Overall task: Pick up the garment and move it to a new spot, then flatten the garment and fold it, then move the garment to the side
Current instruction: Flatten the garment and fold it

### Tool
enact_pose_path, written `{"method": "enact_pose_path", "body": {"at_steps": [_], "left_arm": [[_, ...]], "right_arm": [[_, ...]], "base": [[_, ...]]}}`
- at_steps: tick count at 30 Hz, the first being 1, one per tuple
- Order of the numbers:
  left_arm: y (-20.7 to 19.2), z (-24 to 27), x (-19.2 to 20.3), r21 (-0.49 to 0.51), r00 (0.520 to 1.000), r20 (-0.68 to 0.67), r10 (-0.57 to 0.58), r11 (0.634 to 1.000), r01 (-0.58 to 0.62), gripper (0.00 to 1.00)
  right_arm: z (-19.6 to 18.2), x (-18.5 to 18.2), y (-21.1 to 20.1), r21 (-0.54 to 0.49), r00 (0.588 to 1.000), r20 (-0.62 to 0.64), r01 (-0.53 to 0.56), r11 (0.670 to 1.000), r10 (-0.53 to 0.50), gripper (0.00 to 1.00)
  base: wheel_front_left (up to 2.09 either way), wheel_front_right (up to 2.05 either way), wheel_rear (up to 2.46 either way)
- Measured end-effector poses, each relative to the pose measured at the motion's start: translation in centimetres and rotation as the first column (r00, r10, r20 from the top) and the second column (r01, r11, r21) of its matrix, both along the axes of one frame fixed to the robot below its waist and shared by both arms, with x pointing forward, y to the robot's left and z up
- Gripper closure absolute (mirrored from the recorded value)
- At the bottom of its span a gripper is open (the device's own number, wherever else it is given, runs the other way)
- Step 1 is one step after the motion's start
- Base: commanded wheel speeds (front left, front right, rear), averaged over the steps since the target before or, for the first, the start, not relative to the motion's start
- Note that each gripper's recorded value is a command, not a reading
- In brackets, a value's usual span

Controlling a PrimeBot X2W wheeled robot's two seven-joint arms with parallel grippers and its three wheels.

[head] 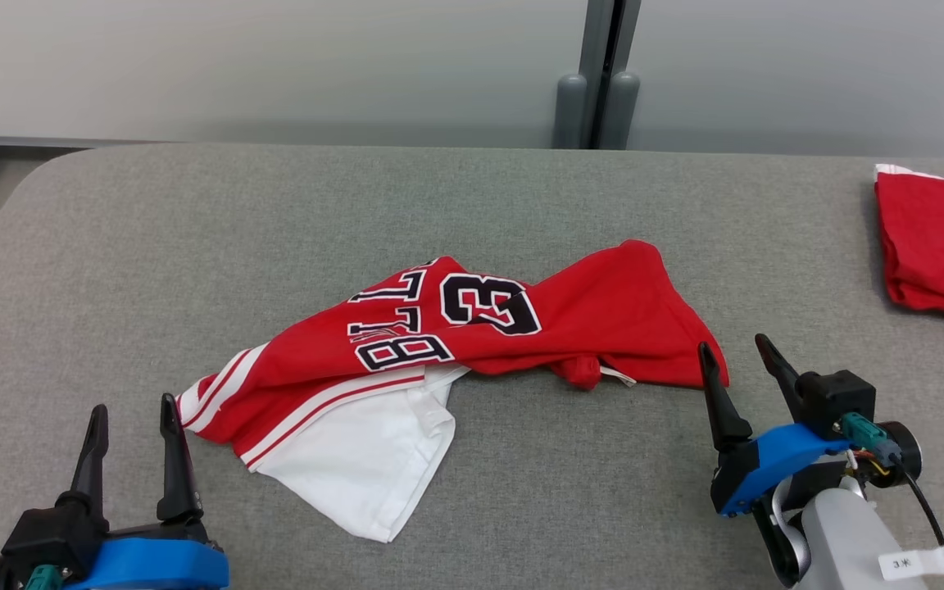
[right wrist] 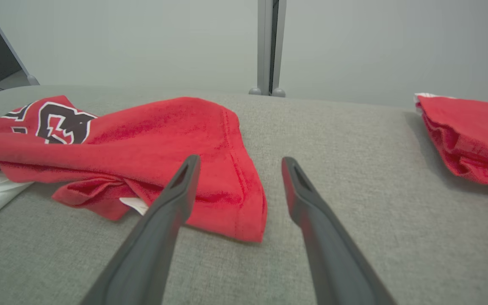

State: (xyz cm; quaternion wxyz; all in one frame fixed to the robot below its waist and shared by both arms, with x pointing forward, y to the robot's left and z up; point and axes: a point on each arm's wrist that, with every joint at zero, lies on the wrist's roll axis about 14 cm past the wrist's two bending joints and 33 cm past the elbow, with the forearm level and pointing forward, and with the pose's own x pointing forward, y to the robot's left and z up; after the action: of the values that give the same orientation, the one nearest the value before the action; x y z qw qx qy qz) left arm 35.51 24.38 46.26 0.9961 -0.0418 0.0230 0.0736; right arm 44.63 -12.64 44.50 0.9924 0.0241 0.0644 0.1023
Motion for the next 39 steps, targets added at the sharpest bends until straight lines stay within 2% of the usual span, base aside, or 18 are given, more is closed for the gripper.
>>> {"method": "enact_pose_path", "body": {"at_steps": [6, 10, 11, 12, 13, 17, 23, 27, 33, 39], "left_arm": [[0.3, -0.5, 0.0, -0.004, 1.0, -0.017, 0.02, 1.0, -0.02, 0.0], [0.7, -0.6, -0.1, -0.006, 0.999, -0.021, 0.039, 0.999, -0.039, 0.0], [0.8, -0.7, -0.1, -0.006, 0.999, -0.022, 0.04, 0.999, -0.04, 0.0], [0.8, -0.7, -0.1, -0.005, 0.999, -0.023, 0.042, 0.999, -0.042, 0.0], [0.8, -0.7, -0.1, -0.006, 0.999, -0.024, 0.042, 0.999, -0.042, 0.0], [0.7, -0.7, 0.0, -0.006, 0.999, -0.021, 0.04, 0.999, -0.04, 0.0], [-0.3, -0.6, -0.3, -0.014, 1.0, -0.019, 0.009, 1.0, -0.01, 0.0], [-0.9, -0.5, -0.5, -0.014, 1.0, -0.016, -0.013, 1.0, 0.012, 0.0], [-2.2, -0.6, -0.6, -0.019, 0.998, -0.018, -0.052, 0.998, 0.052, 0.0], [-3.3, -0.5, -0.2, -0.021, 0.996, -0.011, -0.089, 0.996, 0.089, 0.0]], "right_arm": [[-4.3, 1.4, 0.1, -0.051, 0.987, -0.161, -0.009, 0.999, 0.0, 0.0], [-6.8, 0.8, 0.4, -0.065, 0.969, -0.248, -0.025, 0.998, 0.009, 0.02], [-7.3, 0.5, 0.4, -0.063, 0.964, -0.265, -0.025, 0.998, 0.007, 0.41], [-7.5, 0.5, 0.4, -0.062, 0.963, -0.271, -0.024, 0.998, 0.007, 0.93], [-7.5, 0.6, 0.5, -0.061, 0.962, -0.273, -0.024, 0.998, 0.006, 1.0], [-7.0, 0.6, 0.3, -0.048, 0.964, -0.265, -0.012, 0.999, -0.001, 1.0], [-2.5, 1.1, 0.8, 0.023, 0.992, -0.125, -0.004, 1.0, 0.007, 1.0], [-1.5, -1.0, 0.5, 0.032, 0.997, -0.082, -0.008, 0.999, 0.011, 1.0], [-0.8, -4.6, -2.0, 0.067, 0.997, -0.06, 0.046, 0.997, -0.042, 1.0], [-0.5, -8.3, -4.9, 0.09, 0.989, -0.104, 0.118, 0.989, -0.109, 1.0]], "base": [[0.0, 0.0, 0.0], [0.0, 0.0, 0.0], [0.0, 0.0, 0.0], [0.0, 0.0, 0.0], [0.0, 0.0, 0.0], [0.0, 0.0, 0.0], [0.0, 0.0, 0.0], [0.0, 0.0, 0.0], [0.0, 0.0, 0.0], [0.0, 0.0, 0.0]]}}
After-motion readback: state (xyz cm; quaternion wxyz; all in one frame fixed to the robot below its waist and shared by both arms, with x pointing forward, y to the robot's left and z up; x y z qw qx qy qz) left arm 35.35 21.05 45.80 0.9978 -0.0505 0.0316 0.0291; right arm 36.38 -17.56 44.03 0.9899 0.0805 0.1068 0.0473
